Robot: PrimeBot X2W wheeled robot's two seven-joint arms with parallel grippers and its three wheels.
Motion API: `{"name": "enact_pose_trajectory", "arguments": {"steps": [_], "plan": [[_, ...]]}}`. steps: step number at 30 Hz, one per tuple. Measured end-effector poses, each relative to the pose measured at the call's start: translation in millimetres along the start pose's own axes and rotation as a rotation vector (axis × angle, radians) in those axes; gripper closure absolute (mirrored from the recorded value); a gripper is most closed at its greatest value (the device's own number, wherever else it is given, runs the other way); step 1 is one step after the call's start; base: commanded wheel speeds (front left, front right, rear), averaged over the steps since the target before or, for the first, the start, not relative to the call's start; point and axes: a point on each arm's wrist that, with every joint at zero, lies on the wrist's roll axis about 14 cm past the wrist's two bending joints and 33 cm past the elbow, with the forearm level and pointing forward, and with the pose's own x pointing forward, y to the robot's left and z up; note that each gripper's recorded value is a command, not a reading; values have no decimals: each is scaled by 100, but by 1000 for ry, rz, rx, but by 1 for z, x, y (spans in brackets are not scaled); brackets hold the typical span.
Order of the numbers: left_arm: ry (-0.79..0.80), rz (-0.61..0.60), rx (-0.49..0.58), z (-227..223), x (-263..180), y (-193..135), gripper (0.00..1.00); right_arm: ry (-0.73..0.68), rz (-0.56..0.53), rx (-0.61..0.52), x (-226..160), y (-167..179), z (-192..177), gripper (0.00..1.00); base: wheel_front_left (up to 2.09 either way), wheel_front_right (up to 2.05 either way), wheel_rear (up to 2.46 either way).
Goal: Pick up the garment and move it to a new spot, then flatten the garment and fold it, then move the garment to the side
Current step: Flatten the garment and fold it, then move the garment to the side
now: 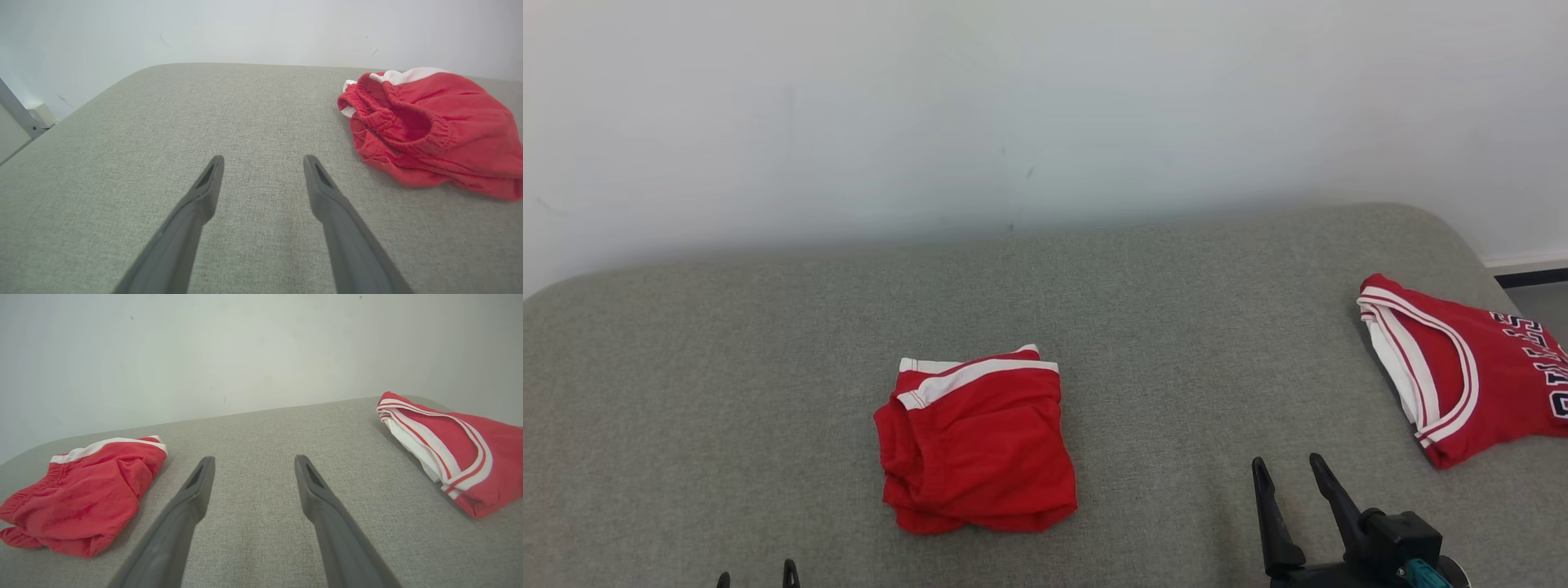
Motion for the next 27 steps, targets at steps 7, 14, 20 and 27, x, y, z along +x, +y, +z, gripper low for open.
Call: {"name": "enact_pose_trajectory", "arguments": {"steps": [7,14,20,27], "plan": [[3,7,-2,-1,1,2,0,13,5,-12,2,1,-4,0,0,0,0],[13,1,-11,-5,0,1,0,49,101,-62,17,29,-14,0,0,0,0],[34,21,-12,-12,-6,9,0,61,209,-95,35,62,-18,0,0,0,0],[43,64,-13,-14,-7,24,0,85,348,-146,69,106,-26,0,0,0,0]]}}
